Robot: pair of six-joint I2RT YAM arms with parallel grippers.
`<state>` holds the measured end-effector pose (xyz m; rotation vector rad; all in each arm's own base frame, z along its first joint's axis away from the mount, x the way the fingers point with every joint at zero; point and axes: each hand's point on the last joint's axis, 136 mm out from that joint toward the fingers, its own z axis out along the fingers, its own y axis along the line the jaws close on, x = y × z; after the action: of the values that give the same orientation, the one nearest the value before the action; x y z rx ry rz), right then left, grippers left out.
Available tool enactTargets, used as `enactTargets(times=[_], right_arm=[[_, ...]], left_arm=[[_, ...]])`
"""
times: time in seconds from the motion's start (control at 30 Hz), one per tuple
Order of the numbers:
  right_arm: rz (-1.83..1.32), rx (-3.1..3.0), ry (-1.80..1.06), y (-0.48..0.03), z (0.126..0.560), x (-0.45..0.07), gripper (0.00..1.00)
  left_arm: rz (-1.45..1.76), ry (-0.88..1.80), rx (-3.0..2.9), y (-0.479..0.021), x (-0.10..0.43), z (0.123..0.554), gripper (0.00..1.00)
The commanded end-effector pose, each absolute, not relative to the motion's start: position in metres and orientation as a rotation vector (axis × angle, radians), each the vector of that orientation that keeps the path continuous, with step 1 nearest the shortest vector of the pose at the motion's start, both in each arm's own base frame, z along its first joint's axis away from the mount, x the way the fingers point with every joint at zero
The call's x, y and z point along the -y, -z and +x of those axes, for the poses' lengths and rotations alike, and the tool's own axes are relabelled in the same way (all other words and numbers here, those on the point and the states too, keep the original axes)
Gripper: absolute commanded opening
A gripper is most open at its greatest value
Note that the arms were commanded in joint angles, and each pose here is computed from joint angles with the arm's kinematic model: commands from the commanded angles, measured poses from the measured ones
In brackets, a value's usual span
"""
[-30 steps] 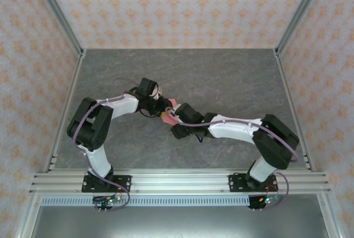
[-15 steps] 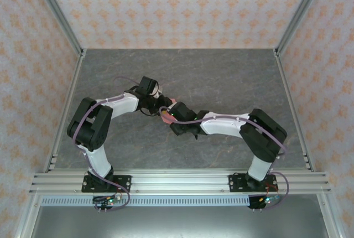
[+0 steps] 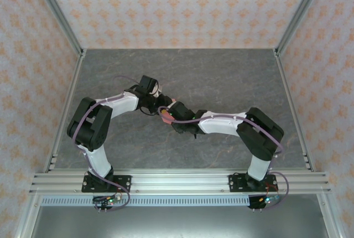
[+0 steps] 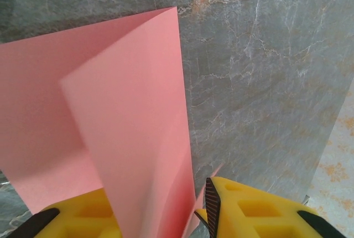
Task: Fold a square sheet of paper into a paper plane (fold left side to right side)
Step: Fourth fold the wing at the center of the table.
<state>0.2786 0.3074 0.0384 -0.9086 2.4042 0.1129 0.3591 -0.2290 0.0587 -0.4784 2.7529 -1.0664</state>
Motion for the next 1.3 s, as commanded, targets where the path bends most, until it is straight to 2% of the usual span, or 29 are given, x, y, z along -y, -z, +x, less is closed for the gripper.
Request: enactTargets(times=[0.0, 0.2, 0.43, 0.73, 1.27], right_arm=[[-0.898, -2.410, -0.056, -0.035, 0.283, -0.306, 0.33], [-0.886, -2.410, -0.052, -0.036, 0.287, -0.307, 0.26], [-0.869, -2.421, -0.091, -0.038, 0.289, -0.305, 0.13], [-0.855, -2.488, -0.229, -0.034, 0.285, -0.303, 0.12], [-0.767, -2.587, -0.688, -0.044, 0.288, -0.314, 0.10]], left_arm=[[-0.468, 1.055, -2.720, -0.077, 0.222, 0.361, 0.36], [-0.473, 1.054, -2.717, -0.078, 0.219, 0.360, 0.37], [-0.471, 1.046, -2.701, -0.083, 0.213, 0.359, 0.41], [-0.468, 0.987, -2.664, -0.100, 0.186, 0.352, 0.55], [-0.416, 0.999, -2.718, -0.085, 0.184, 0.333, 0.56]])
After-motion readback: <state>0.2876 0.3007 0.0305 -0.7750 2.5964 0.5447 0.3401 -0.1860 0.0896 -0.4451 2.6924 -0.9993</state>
